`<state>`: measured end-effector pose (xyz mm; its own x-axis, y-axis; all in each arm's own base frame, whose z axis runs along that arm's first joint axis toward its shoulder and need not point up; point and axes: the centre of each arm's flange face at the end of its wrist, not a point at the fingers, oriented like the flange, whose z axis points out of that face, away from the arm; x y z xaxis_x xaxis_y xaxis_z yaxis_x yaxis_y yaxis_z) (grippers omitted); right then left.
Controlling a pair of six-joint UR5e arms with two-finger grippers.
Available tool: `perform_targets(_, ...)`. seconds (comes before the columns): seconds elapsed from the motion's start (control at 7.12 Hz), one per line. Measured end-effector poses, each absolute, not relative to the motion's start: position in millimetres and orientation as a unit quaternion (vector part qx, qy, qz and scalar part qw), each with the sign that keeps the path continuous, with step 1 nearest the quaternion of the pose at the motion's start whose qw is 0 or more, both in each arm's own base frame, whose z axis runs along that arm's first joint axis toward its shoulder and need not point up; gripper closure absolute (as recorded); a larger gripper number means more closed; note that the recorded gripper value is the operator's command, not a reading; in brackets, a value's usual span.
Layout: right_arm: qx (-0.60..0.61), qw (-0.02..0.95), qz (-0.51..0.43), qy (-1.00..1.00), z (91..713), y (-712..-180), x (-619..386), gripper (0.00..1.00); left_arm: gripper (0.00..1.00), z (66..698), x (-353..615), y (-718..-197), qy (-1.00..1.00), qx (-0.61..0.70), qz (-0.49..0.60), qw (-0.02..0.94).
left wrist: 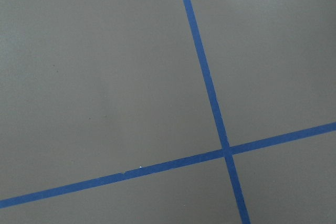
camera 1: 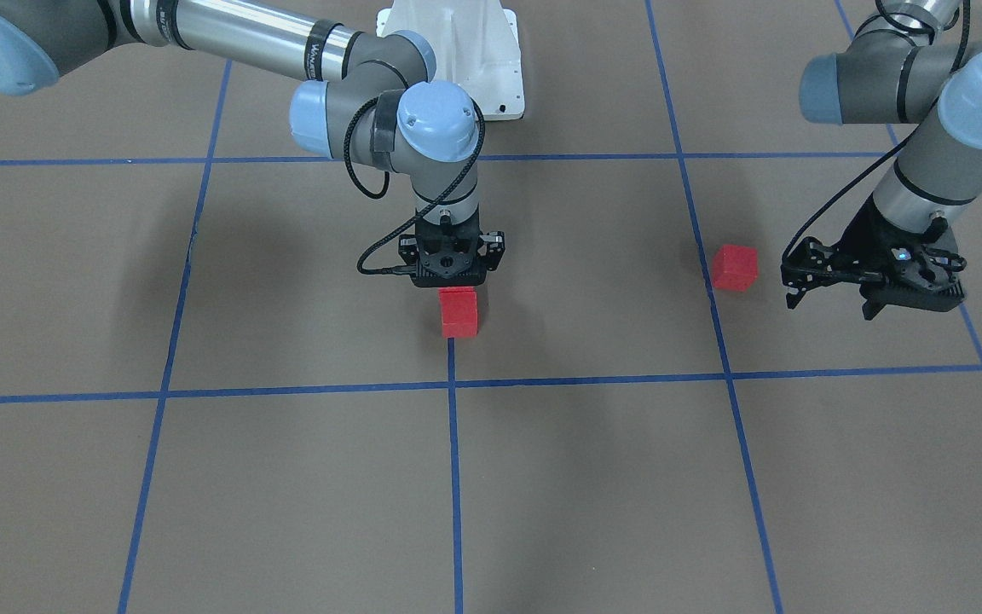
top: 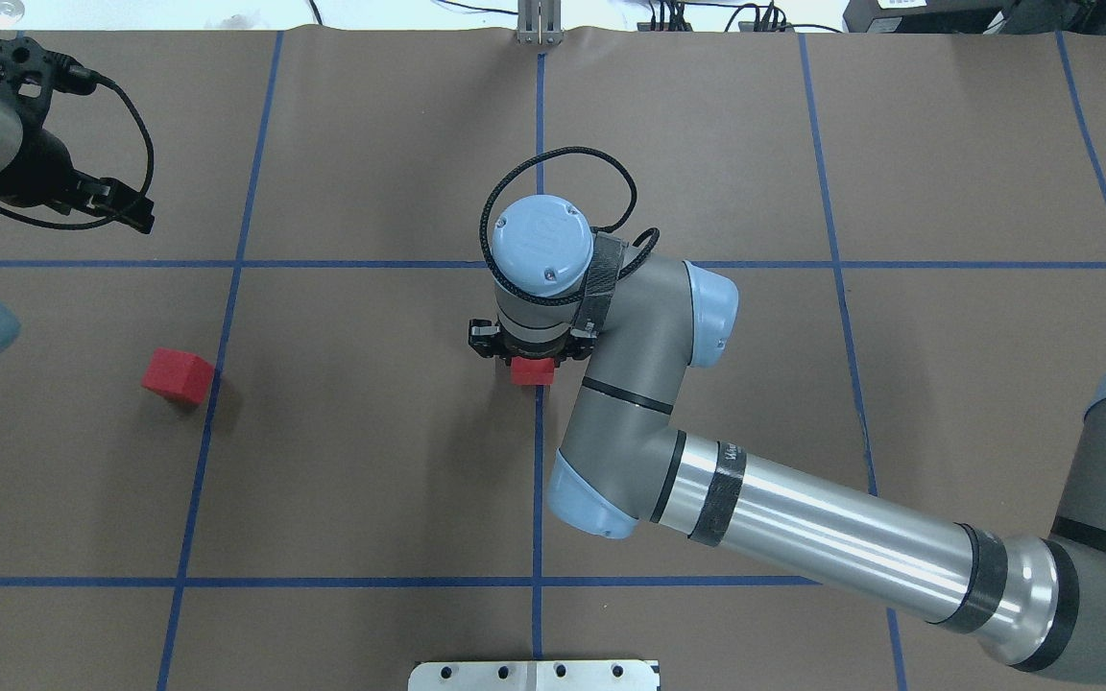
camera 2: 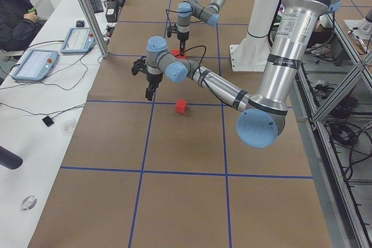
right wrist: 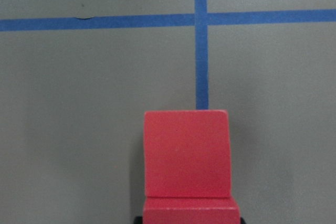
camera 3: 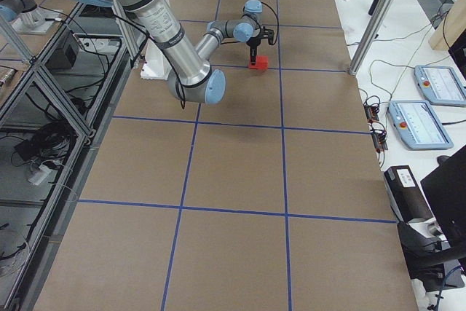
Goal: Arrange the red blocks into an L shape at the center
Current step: 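Lower the held cube beside the center cube, nearer the robot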
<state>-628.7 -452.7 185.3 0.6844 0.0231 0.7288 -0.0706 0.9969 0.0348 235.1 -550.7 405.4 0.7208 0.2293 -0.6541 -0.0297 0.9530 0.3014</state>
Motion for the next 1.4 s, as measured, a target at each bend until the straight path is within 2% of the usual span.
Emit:
perform_targets(0.42, 0.031, 0.918, 0.024, -0.394, 188.4, -453.1, -628.9, 0.98, 0.00, 405.4, 235.1, -550.7, 0.367, 0.136, 0.071, 0.918)
perform_targets(0.7, 0.033, 0.919, 0.024, -0.393, 189.0, -453.5, -628.9, 0.75, 0.00, 405.4, 234.6, -550.9, 0.367, 0.136, 0.070, 0.918)
perform_targets(1.12, 0.036, 0.919, 0.024, -0.391, 190.9, -454.1, -628.6, 0.23, 0.00, 405.1, 234.3, -550.9, 0.367, 0.136, 0.070, 0.917)
perform_targets(1.4, 0.040, 0.919, 0.024, -0.390, 191.4, -454.8, -628.4, 0.09, 0.00, 405.3, 234.5, -550.9, 0.367, 0.136, 0.070, 0.917)
